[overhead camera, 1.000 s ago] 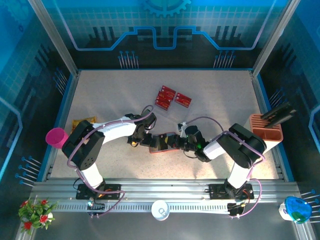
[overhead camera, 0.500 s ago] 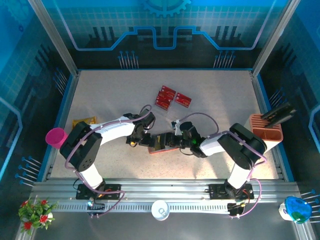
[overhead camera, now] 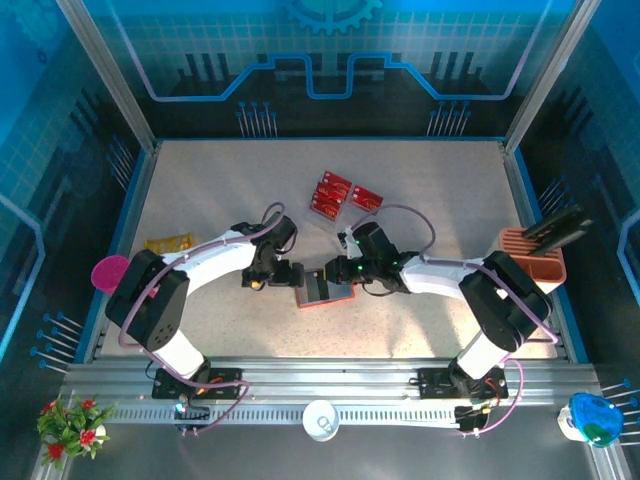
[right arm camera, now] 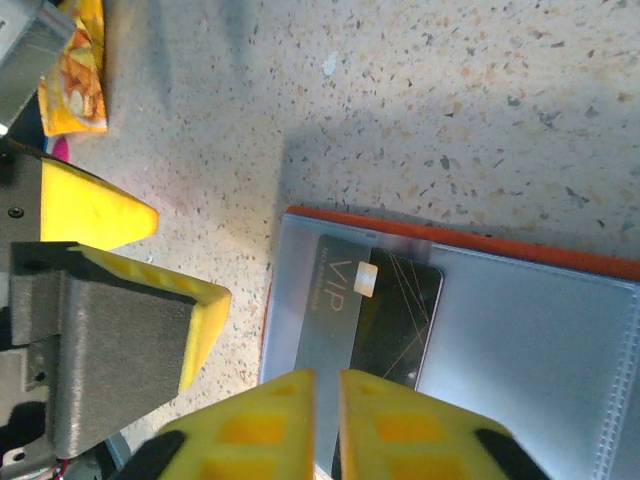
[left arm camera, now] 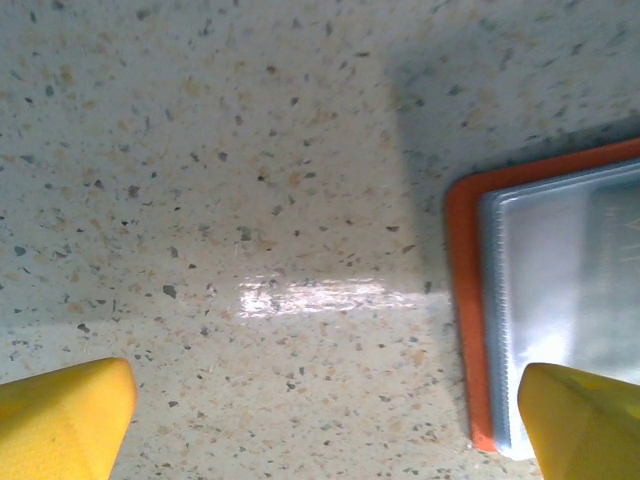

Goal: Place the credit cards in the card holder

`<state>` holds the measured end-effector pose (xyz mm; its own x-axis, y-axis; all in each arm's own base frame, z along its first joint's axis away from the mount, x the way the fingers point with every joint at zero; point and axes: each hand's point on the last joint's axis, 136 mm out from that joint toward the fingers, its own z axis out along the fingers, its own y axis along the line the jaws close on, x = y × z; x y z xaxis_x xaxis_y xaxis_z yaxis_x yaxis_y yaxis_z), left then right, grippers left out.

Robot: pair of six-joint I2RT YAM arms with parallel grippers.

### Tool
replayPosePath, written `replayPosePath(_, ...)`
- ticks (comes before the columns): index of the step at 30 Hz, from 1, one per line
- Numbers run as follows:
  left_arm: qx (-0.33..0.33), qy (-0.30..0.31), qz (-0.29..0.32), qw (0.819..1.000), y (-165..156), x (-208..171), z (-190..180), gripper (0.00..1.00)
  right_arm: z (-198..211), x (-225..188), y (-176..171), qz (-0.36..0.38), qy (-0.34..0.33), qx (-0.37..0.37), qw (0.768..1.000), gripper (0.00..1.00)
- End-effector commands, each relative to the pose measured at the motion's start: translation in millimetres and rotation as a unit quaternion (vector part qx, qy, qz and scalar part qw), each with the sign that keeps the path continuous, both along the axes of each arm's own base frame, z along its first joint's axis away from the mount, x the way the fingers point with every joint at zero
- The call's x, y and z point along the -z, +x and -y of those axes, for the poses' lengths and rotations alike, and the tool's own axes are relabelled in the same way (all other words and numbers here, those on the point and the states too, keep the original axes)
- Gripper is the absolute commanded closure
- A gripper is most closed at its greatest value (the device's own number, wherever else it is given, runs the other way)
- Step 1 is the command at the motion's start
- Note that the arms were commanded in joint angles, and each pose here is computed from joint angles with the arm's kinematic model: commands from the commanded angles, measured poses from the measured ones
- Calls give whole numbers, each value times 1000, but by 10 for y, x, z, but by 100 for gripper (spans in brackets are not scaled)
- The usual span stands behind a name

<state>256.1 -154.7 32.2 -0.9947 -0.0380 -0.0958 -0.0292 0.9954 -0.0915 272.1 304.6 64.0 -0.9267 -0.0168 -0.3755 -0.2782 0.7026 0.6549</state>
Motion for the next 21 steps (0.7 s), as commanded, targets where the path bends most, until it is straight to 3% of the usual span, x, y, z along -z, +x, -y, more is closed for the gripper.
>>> replayPosePath(1, -14, 31, -34, 999, -116, 147, -114, 1, 51, 180, -55, -32, -43, -21, 998, 88)
replayPosePath(21, 17, 54, -62, 997, -120, 463, -131, 1, -380, 498, -275, -75, -99, -80, 989, 93)
